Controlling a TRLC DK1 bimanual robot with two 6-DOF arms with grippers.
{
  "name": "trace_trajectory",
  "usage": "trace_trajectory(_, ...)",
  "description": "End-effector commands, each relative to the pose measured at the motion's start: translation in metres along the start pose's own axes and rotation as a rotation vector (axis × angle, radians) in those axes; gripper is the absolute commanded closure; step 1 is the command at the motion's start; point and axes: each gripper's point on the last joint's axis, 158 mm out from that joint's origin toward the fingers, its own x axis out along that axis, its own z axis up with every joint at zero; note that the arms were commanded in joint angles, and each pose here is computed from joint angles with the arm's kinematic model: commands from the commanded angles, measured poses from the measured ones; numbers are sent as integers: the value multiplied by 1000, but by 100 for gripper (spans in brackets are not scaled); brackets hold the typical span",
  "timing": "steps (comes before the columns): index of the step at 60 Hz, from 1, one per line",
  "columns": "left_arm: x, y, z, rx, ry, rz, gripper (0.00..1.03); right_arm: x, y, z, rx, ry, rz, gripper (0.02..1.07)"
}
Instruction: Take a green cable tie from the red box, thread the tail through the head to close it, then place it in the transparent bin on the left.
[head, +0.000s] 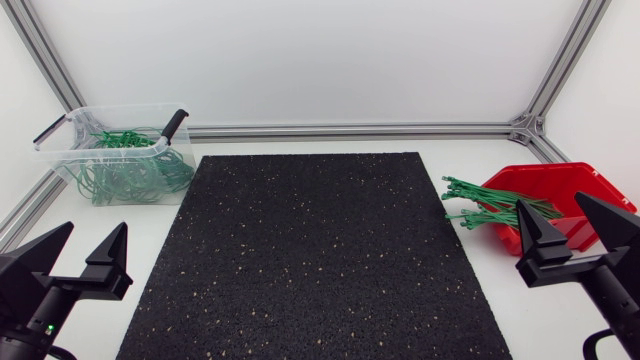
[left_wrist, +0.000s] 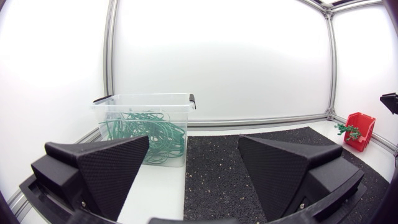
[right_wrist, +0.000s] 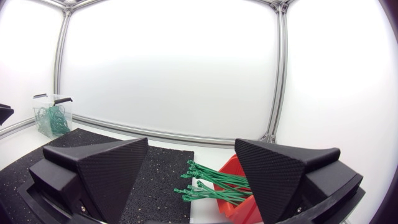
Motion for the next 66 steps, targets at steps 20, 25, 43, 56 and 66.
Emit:
trace_trajectory(20,2,1,-24,-22,55,6,3,22,-16,36,-69,200,-16,5)
trace_trajectory(25,2,2,-24,-22,55,8,3,31,-23,34,-158,284,-10,5)
trace_trajectory(43,2,0,-24,-21,55,2,3,61,-28,-4,-410,566,131,7)
trace_trajectory(56,2,-2,-24,-21,55,-5,3,74,-30,-38,-436,760,306,14)
trace_trajectory(66,2,-3,-24,-21,55,-9,3,74,-35,-57,-526,837,439,8)
